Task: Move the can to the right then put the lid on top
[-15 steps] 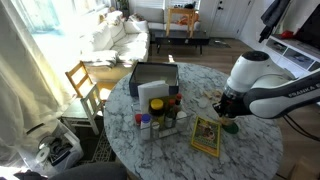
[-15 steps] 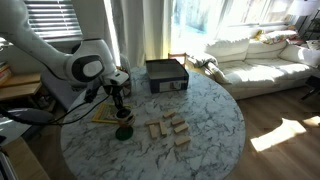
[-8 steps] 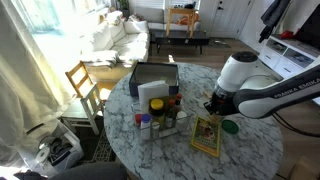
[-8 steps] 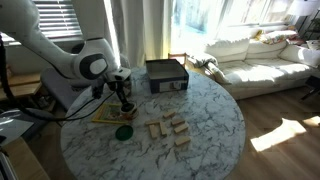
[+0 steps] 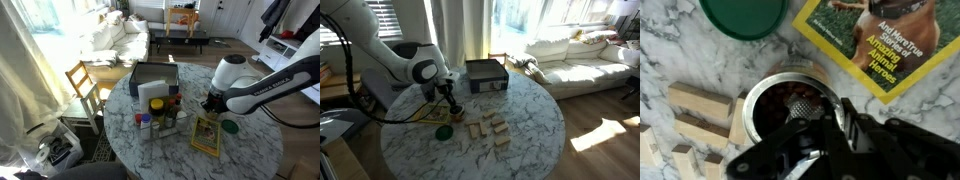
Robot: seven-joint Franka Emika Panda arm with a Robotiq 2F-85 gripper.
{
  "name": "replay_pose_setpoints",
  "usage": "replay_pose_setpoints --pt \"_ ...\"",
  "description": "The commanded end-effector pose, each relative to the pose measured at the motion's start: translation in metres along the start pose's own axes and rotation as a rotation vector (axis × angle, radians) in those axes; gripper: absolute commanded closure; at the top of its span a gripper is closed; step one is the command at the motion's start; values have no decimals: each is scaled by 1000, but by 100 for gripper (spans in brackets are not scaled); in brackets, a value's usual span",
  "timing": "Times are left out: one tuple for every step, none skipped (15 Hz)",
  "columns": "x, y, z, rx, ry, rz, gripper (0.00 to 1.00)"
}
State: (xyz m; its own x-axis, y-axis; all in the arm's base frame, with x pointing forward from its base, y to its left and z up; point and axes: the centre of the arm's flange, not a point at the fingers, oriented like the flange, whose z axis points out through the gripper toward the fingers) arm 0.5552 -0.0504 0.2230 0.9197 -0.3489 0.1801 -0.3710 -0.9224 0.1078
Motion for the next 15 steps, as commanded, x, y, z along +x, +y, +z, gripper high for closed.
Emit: replay_pose_setpoints --pt "11 1 14 30 -13 -15 97" --pt "12 1 9 35 -8 -11 88" --pt "13 3 3 39 0 0 62" --pt "12 5 -4 35 14 20 61" --pt "12 10 -12 38 26 47 54" --pt "14 16 -19 40 38 77 48" --pt "14 24 -27 51 51 108 40" --pt "15 34 -36 57 63 153 33" --pt "17 44 -43 53 69 199 24" --pt "16 58 -43 20 56 268 18" --pt "15 71 -41 1 48 316 11" --pt "12 87 -36 -22 41 366 3" --pt "7 103 -28 -42 25 414 0" --pt "2 118 -19 -52 9 450 0" --pt "-5 131 -10 -40 -16 457 0"
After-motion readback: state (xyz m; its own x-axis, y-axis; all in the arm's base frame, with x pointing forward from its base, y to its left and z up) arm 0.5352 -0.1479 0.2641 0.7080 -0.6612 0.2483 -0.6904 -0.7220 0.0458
